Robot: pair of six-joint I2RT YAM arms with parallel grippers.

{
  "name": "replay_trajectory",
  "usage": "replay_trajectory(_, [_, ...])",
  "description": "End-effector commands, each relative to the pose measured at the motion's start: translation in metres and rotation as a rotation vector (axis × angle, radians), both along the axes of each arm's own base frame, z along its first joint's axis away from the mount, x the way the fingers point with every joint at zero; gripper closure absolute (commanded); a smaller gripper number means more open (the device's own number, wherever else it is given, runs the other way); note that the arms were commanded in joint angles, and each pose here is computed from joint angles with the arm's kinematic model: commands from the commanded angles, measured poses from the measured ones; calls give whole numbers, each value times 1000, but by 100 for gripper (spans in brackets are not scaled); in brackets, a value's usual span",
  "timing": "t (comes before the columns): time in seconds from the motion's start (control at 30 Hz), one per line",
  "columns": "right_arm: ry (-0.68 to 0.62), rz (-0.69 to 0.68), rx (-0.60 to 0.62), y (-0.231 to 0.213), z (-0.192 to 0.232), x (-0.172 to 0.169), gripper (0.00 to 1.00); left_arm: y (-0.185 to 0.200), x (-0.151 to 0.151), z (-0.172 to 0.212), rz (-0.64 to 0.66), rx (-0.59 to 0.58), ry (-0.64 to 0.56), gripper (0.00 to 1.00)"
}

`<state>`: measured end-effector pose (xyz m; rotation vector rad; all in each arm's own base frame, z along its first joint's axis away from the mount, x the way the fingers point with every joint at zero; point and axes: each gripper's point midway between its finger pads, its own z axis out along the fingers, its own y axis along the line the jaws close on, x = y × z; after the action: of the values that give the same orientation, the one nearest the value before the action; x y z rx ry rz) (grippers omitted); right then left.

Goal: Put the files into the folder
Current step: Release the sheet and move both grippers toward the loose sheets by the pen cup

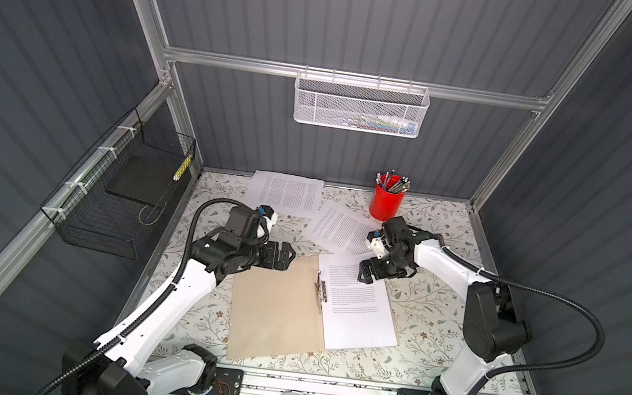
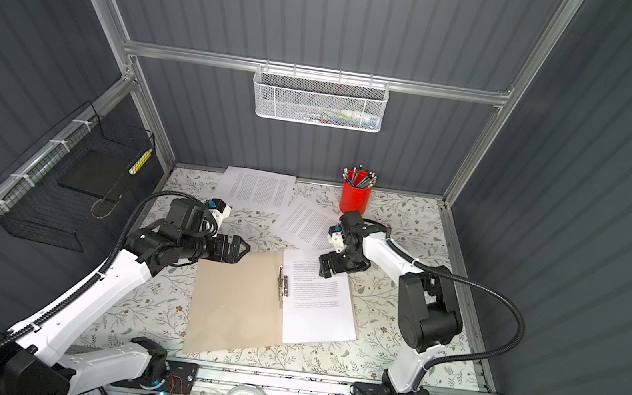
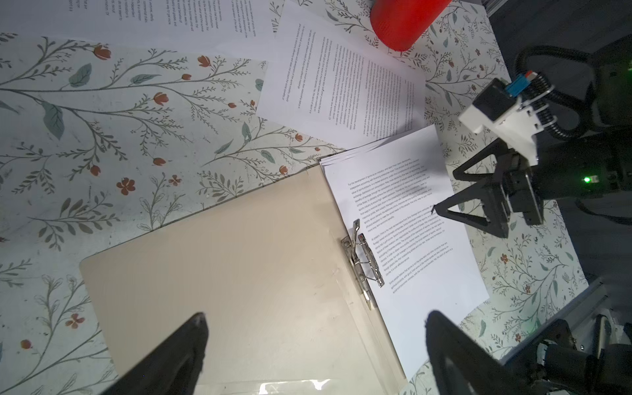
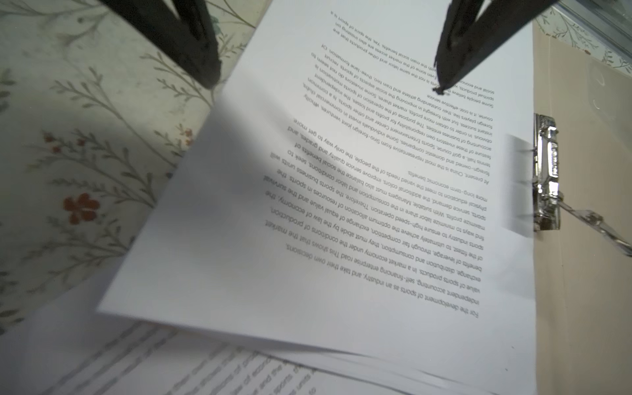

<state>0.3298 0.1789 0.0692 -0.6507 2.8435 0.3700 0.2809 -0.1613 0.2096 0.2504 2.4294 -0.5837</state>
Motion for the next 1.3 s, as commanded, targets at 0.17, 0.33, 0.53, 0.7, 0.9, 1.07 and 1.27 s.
replay_trajectory(0.17, [-325,-178,-180,-51,53,40,1,7,2,-8,20,39,19,0])
replay_trajectory(0.33, [-369,-420,-17,-79,72,71,1,8,5,7,62,-13,-44,0])
replay_trajectory(0.53, [-321,-583,165,-93,49,104,1,-13,24,-1,71,-119,5,0])
replay_trajectory(0.7, [-278,-660,277,-97,27,130,1,-44,57,-20,53,-189,111,0])
replay_trajectory(0.9, [-233,-743,368,-105,8,159,1,-69,108,-65,67,-170,227,0])
replay_trajectory(1.07, [-163,-746,472,-94,-1,174,1,-88,153,-89,64,-151,253,0])
replay_trajectory(1.27, [-148,-769,516,-94,-5,184,1,-109,186,-112,36,-165,285,0])
